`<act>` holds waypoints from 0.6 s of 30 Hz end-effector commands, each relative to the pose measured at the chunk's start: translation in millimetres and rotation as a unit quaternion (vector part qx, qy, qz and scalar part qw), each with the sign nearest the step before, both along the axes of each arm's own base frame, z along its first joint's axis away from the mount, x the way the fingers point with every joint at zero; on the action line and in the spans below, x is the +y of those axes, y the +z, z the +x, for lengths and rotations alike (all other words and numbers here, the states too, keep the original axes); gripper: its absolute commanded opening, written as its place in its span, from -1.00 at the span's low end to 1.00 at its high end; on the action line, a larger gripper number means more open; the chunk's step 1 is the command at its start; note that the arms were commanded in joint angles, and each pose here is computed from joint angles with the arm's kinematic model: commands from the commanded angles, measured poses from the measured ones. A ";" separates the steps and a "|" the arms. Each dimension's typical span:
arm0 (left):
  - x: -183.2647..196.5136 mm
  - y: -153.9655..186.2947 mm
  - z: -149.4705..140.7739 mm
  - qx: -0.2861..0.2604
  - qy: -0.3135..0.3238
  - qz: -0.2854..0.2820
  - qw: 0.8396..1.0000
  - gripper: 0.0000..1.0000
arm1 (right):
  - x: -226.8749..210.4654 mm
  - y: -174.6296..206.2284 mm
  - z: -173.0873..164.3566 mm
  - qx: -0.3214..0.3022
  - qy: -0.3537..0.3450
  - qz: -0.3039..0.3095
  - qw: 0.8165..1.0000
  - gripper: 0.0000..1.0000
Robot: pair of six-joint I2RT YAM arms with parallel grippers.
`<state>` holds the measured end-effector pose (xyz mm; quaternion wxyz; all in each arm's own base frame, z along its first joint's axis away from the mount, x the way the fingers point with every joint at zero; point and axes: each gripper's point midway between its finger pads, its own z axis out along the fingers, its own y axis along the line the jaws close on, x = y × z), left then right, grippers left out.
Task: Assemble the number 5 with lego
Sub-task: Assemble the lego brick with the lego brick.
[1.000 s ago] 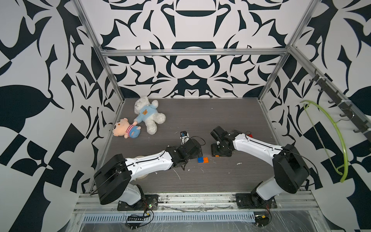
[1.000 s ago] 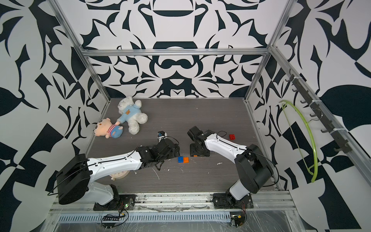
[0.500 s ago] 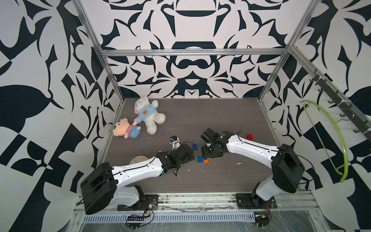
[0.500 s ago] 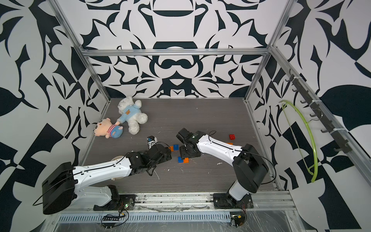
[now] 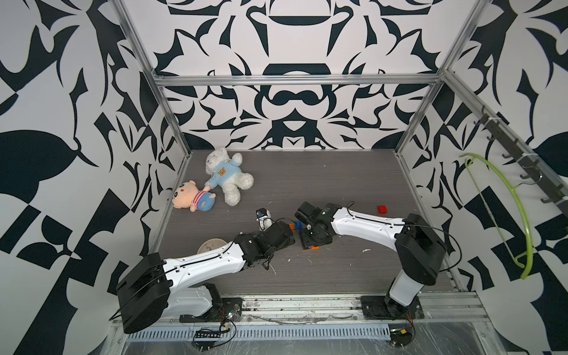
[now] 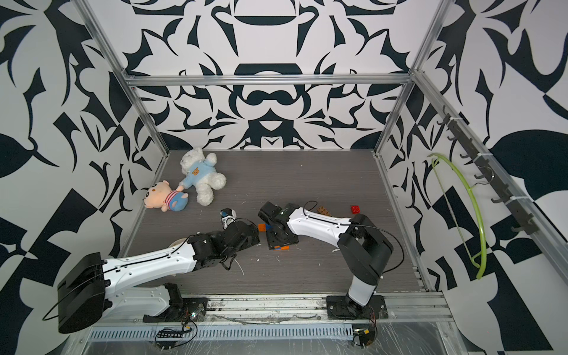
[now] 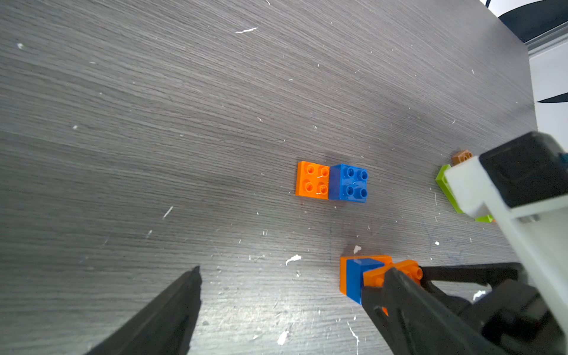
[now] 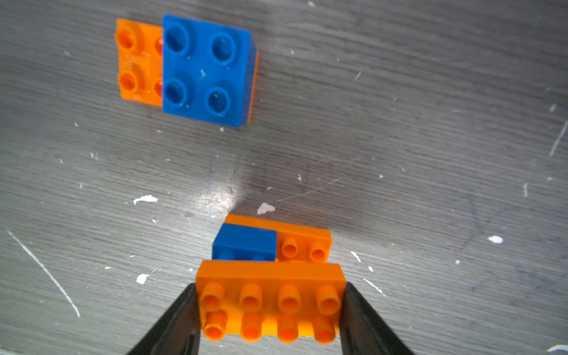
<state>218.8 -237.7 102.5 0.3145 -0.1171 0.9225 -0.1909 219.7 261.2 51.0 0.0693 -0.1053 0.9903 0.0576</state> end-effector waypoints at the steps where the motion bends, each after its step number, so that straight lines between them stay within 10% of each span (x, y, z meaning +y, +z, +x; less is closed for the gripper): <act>1: 6.4 -5.9 -1.7 0.003 0.004 0.014 1.000 0.98 | 3.6 11.8 9.2 -0.020 -0.017 0.004 1.000 0.16; 18: -2.0 -10.7 1.9 0.008 -0.006 0.026 1.000 0.98 | 1.1 6.8 2.9 -0.007 -0.037 -0.012 0.999 0.17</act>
